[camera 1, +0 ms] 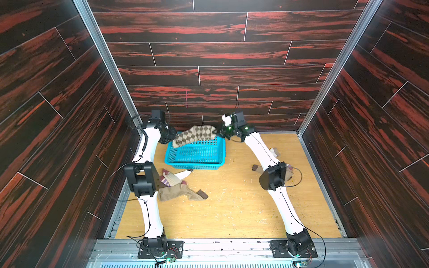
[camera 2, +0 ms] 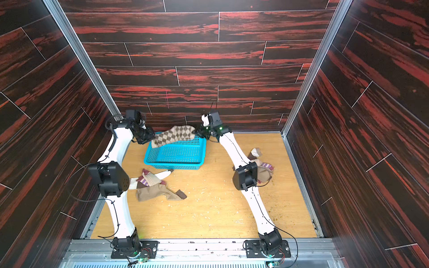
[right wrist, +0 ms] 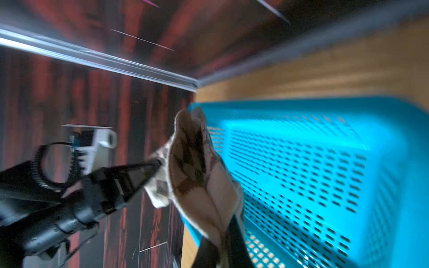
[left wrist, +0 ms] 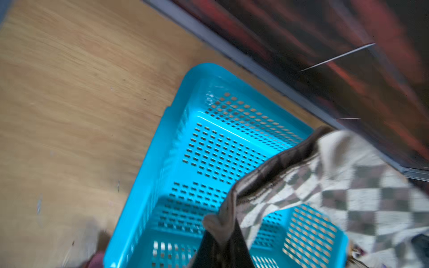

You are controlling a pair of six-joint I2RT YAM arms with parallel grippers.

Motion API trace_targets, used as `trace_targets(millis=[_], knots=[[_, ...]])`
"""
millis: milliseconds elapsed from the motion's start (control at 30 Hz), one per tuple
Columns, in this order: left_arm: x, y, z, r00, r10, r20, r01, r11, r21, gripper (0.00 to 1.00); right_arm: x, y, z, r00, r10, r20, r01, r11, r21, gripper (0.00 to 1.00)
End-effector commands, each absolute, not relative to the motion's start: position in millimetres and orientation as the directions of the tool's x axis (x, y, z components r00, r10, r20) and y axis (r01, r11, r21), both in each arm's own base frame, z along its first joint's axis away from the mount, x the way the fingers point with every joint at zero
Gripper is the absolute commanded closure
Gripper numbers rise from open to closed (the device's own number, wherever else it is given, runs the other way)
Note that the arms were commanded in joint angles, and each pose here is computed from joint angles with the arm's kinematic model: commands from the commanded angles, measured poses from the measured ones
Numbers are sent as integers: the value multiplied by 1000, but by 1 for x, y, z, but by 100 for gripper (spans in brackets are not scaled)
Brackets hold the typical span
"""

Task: Place the socks together as a pair
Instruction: Place a pair of socks in the bin.

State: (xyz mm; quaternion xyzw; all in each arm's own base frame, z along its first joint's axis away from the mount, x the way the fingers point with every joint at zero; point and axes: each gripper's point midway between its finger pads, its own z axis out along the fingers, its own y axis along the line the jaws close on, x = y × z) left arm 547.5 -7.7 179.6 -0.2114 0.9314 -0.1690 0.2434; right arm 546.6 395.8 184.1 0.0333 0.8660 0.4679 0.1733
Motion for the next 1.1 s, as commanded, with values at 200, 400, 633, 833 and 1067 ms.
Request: trace_targets(millis=[200,400,633,833,1067], knots=[[554,-1,146,-845,-408,-345,-285,891,-354,100,522,384,122,-976,189,-111,32,625,780,100],[554,0,121,-865,-397,-306,-295,896,-331,100,519,377,115,-978,181,-103,45,668,743,89],[558,-4,128,-854,-415,-314,-297,884,-361,77,518,376,140,-973,175,-150,4,663,748,57],[560,-3,144,-831,-443,-336,-310,871,-382,45,515,363,168,-960,184,-213,-24,699,715,48],[553,22,189,-767,-472,-434,-365,878,-309,26,509,322,230,-919,194,-343,-83,755,650,46]])
